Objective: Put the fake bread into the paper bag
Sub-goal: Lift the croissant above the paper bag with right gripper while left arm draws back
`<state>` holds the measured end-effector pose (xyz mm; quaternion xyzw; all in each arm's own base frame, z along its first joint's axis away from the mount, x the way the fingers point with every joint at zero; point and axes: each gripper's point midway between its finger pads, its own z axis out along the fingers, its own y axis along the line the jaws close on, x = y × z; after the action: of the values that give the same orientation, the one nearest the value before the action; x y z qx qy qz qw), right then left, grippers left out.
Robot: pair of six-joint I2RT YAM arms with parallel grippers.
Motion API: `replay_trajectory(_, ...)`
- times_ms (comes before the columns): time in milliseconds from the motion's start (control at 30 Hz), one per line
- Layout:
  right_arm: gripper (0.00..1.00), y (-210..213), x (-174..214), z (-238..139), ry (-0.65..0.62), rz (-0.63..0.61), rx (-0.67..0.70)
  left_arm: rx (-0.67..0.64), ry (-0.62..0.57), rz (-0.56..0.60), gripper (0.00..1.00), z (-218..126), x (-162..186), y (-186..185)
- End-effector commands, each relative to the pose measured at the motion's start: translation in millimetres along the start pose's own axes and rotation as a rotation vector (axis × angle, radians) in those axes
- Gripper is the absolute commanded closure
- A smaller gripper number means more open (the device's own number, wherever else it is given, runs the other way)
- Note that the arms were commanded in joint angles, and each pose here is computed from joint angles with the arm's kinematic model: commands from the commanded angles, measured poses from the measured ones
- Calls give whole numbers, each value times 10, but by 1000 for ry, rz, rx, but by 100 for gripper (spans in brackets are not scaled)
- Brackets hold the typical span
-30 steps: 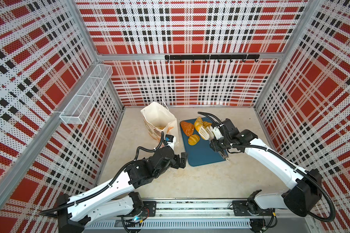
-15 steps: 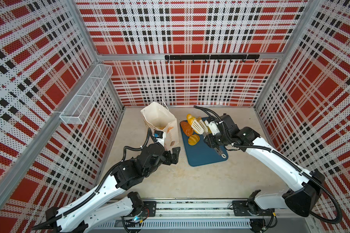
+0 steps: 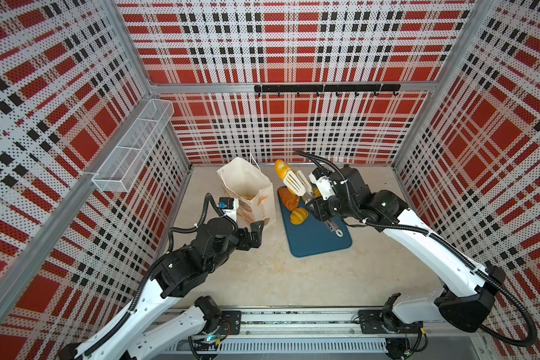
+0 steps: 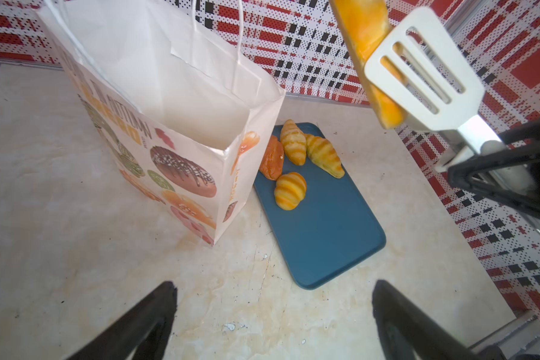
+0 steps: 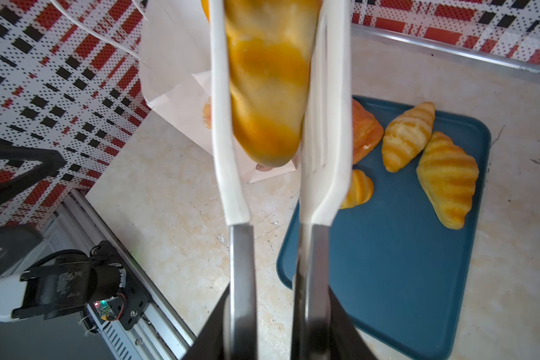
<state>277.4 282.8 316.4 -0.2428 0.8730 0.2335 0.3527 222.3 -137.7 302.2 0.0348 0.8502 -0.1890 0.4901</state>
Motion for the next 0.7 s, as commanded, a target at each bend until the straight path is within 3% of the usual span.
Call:
replay_trajectory(0, 63, 273, -349, 3, -100, -53, -66, -12, 0, 4, 1, -91, -46, 72)
replay_trajectory(333, 62, 745, -560, 375, -96, -145, -142, -81, 2, -62, 1, -161, 2, 352)
replay_trajectory(667, 61, 746, -691, 700, -84, -144, -96, -92, 32, -93, 1, -140, 130, 445)
